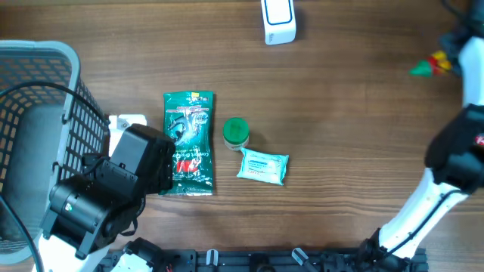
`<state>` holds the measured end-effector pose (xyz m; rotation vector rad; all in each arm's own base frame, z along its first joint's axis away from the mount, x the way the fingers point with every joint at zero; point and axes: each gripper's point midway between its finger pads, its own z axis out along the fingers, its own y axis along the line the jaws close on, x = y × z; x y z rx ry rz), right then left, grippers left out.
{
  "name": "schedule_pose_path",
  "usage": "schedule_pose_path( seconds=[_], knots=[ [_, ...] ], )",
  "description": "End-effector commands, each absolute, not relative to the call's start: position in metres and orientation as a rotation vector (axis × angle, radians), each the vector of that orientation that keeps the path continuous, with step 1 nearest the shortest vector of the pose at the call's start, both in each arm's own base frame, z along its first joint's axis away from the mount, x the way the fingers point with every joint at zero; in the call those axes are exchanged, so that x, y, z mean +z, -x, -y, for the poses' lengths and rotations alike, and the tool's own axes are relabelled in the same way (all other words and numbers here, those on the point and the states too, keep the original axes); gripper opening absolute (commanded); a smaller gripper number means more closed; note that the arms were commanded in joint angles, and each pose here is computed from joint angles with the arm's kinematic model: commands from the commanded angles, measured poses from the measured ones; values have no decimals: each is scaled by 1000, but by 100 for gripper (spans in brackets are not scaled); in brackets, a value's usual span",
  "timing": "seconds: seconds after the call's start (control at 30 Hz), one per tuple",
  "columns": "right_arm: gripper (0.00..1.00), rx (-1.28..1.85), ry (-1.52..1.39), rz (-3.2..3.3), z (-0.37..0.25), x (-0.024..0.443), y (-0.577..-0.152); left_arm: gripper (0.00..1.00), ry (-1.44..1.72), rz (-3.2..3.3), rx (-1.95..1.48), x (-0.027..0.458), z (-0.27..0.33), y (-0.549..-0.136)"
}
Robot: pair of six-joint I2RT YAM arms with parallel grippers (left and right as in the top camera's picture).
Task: Scan the item barcode
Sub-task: 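Move the right gripper right and place the bottle at the table edge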
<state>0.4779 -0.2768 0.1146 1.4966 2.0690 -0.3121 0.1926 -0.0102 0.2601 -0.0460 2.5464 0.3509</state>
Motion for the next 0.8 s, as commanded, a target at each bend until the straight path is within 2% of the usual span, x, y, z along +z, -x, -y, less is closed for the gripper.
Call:
schedule_pose_path(
  seconds=[0.0,0.17,0.27,0.33,0.43,0.5,0.53,0.63,0.77],
  knots=[
    [33,-469,-1551,-2113,330,99,-420,100,77,-2547,347,259,9,-192],
    [40,-456,-1685,-2101,357,66,-377,100,77,-2547,347,259,9,-192],
    [43,-419,-1708,-2100,360,59,-372,100,77,-2547,347,259,9,-192],
    [49,-401,-1698,-2097,360,60,-375,100,77,-2547,347,259,9,-192],
    [79,-405,-1650,-2116,362,69,-380,100,77,-2547,347,259,9,-192],
    [89,-409,-1589,-2142,364,84,-384,100,77,-2547,347,259,9,-192],
    [98,-414,-1567,-2147,365,93,-386,100,77,-2547,347,259,9,-192],
    [99,-396,-1539,-2122,363,126,-388,100,78,-2547,348,259,9,-192],
    [99,-146,-1439,-2090,329,178,-406,100,77,-2547,347,259,9,-192]
  ],
)
